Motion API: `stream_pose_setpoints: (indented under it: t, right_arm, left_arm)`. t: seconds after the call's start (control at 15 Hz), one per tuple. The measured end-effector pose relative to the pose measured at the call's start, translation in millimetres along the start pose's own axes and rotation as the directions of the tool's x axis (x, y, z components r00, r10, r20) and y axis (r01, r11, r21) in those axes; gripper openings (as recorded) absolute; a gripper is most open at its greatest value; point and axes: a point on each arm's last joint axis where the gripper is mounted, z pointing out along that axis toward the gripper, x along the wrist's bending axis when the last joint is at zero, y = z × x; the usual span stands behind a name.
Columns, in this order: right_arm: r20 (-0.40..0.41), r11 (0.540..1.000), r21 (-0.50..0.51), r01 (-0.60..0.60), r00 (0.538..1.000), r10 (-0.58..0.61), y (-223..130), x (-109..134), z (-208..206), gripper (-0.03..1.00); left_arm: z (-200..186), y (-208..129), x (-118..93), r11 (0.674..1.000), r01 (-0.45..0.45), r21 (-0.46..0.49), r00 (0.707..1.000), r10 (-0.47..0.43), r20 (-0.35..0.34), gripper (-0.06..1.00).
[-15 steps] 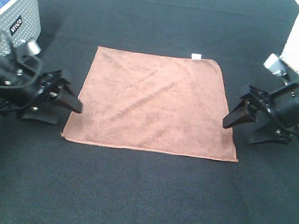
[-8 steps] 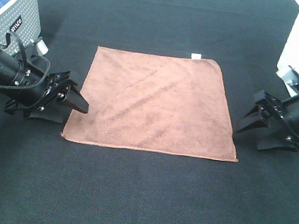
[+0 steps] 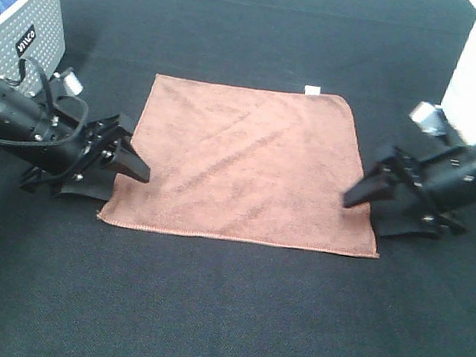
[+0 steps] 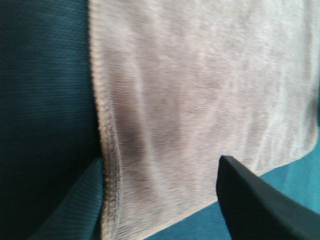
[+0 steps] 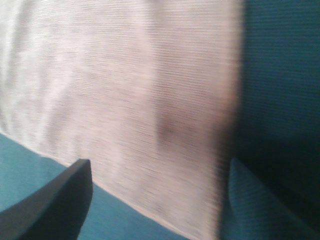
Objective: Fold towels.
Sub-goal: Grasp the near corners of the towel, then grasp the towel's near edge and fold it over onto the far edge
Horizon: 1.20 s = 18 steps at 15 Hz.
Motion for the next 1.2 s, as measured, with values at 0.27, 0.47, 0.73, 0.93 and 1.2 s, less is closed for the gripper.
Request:
stream_pose_setpoints:
  t: [0.27, 0.47, 0.73, 0.93, 1.2]
  right_arm:
    - [-0.015, 1.000, 0.000, 0.012, 1.000, -0.012, -0.2, 16.5, 15.3, 0.65]
    - [0.020, 1.000, -0.013, -0.009, 1.000, 0.010, 0.7, 10.0, 20.3, 0.25]
    - [0.019, 0.998, -0.007, -0.067, 0.998, 0.067, -0.3, 2.5, 17.6, 0.00]
    - [-0.013, 0.995, 0.078, -0.061, 0.998, 0.063, -8.1, 1.6, 13.0, 0.00]
    - [-0.009, 0.989, 0.121, -0.085, 0.996, 0.087, -23.8, 5.8, 6.1, 0.00]
  left_arm:
    - [15.5, -5.3, -14.3, 0.999, -0.020, 0.036, 0.999, 0.018, 0.036, 0.61]
    - [21.6, -8.8, -11.9, 0.998, -0.027, 0.052, 0.999, 0.026, 0.019, 0.26]
    - [20.6, -12.6, -9.8, 0.993, -0.078, 0.094, 0.997, 0.079, -0.002, 0.01]
    - [2.7, -14.8, -17.3, 0.979, -0.141, 0.147, 0.987, 0.151, -0.057, 0.01]
    - [-12.1, -22.7, -21.3, 0.962, -0.149, 0.230, 0.979, 0.176, -0.100, 0.00]
